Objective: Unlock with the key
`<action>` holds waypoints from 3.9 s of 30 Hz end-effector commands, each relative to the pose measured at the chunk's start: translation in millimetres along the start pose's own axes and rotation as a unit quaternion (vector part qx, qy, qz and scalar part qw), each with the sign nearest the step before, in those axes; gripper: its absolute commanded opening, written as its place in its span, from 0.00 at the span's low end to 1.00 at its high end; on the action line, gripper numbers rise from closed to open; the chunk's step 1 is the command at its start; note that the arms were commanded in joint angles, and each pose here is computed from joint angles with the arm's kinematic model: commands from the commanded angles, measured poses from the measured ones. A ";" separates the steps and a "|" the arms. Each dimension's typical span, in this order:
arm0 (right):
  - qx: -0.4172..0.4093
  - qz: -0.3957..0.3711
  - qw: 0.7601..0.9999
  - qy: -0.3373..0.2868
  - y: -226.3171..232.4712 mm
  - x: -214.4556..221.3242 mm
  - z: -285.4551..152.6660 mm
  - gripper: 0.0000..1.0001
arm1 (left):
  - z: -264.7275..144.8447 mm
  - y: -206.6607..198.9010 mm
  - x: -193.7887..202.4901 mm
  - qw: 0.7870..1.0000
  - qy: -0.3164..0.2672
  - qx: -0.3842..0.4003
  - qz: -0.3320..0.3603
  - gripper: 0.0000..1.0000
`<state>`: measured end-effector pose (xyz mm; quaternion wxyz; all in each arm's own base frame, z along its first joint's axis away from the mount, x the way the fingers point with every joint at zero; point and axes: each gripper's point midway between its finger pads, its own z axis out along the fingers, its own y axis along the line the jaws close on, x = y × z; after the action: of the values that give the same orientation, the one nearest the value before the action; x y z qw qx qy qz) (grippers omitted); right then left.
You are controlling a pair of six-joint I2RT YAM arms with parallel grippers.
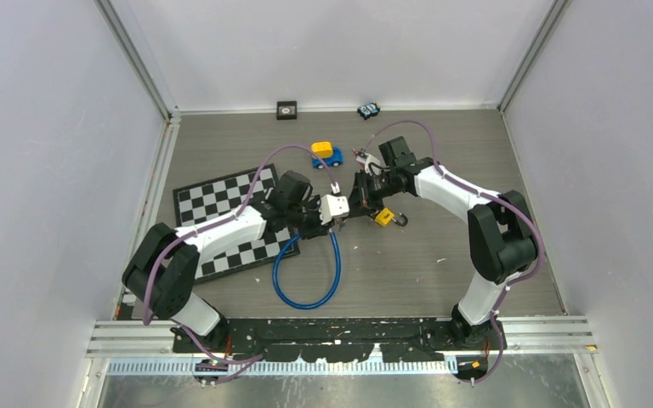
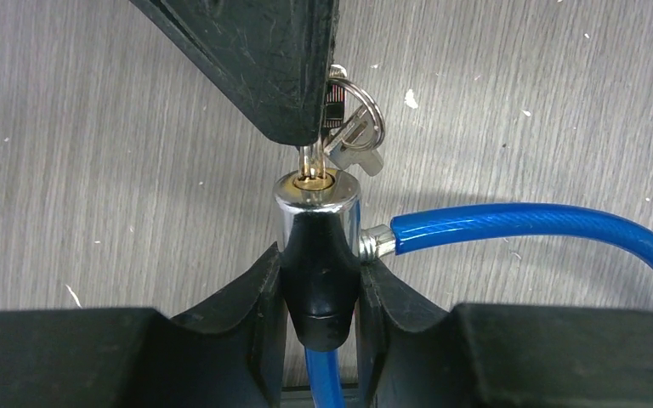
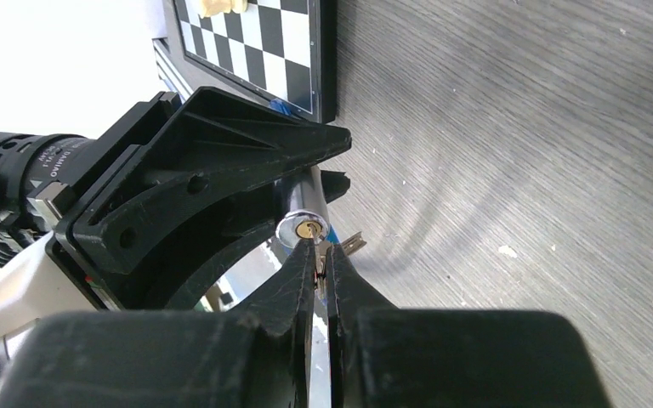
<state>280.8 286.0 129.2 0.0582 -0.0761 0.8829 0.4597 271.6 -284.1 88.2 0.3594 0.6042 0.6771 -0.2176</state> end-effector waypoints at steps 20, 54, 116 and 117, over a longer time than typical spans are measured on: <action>-0.003 -0.069 0.997 0.044 28.5 11.4 27.8 0.03 | -16.5 15.8 -72.2 0.992 -0.107 -0.039 0.059 0.00; -0.067 -0.115 0.991 -0.007 25.4 -5.4 -46.2 0.47 | -20.5 11.6 -60.9 0.991 -0.090 -0.039 0.086 0.00; 0.012 -0.026 0.998 0.055 -4.6 13.3 35.9 0.01 | -12.9 48.9 -75.9 0.984 -0.103 -0.142 0.018 0.00; 0.003 -0.025 0.998 0.058 -2.5 12.8 37.6 0.00 | -13.3 48.1 -78.5 0.985 -0.106 -0.137 0.018 0.00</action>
<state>284.7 299.0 114.0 0.0713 -0.1381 0.8800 0.4489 277.3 -268.3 75.3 0.3556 0.5581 0.7337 -0.1542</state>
